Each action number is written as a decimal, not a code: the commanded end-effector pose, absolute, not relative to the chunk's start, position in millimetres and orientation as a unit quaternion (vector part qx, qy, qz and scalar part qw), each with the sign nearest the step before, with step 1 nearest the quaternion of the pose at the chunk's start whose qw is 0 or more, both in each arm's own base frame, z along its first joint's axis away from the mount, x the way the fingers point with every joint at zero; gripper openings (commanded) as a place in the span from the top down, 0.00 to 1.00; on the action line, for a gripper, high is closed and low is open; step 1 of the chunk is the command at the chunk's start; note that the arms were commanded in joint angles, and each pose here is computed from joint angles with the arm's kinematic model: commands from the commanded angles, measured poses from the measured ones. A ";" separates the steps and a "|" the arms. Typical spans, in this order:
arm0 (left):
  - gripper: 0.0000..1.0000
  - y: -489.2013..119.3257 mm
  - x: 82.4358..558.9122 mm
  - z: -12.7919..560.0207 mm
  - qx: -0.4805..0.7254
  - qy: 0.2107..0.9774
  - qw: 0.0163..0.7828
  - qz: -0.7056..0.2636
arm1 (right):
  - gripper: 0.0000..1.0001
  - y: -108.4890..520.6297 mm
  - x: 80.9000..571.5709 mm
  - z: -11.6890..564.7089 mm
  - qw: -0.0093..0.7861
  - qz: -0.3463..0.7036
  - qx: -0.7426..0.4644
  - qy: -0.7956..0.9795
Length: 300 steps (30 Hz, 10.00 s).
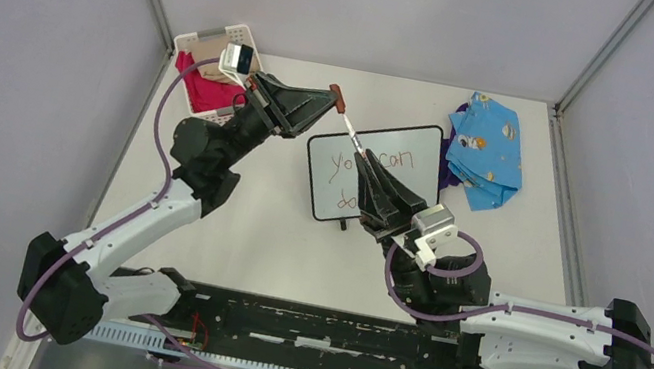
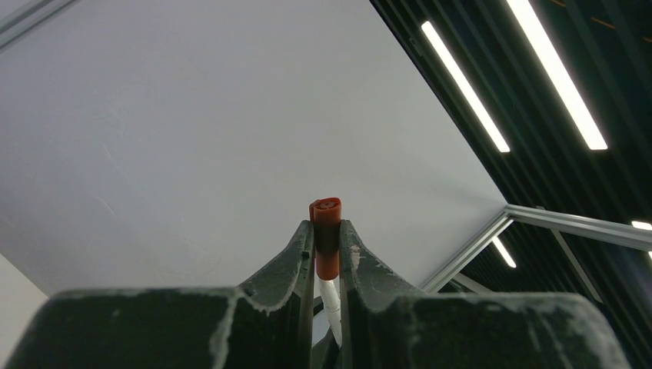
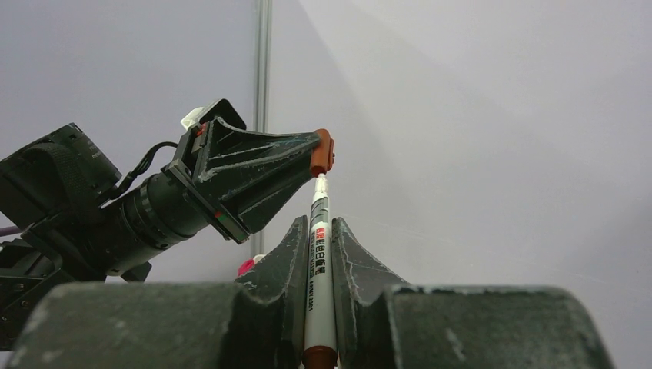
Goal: Write a sentence on the whiteboard
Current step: Close the whiteboard marker at the center of the board.
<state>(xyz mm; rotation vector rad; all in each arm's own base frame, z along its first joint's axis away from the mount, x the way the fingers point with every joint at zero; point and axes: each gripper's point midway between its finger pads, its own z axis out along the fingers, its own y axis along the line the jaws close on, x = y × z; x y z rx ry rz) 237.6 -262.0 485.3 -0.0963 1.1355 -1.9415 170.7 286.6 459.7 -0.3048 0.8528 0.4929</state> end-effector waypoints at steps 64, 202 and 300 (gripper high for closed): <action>0.98 -296.8 195.1 497.1 -0.005 0.451 0.410 -0.793 | 1.00 263.1 173.4 481.9 0.882 0.234 -0.084 0.400; 0.98 -351.1 177.3 469.4 0.062 0.510 0.373 -0.773 | 1.00 251.6 174.2 483.5 0.889 0.219 -0.072 0.395; 0.98 -281.2 182.1 417.7 0.175 0.628 0.528 -0.545 | 0.26 294.2 146.5 399.9 0.688 0.325 -0.316 0.566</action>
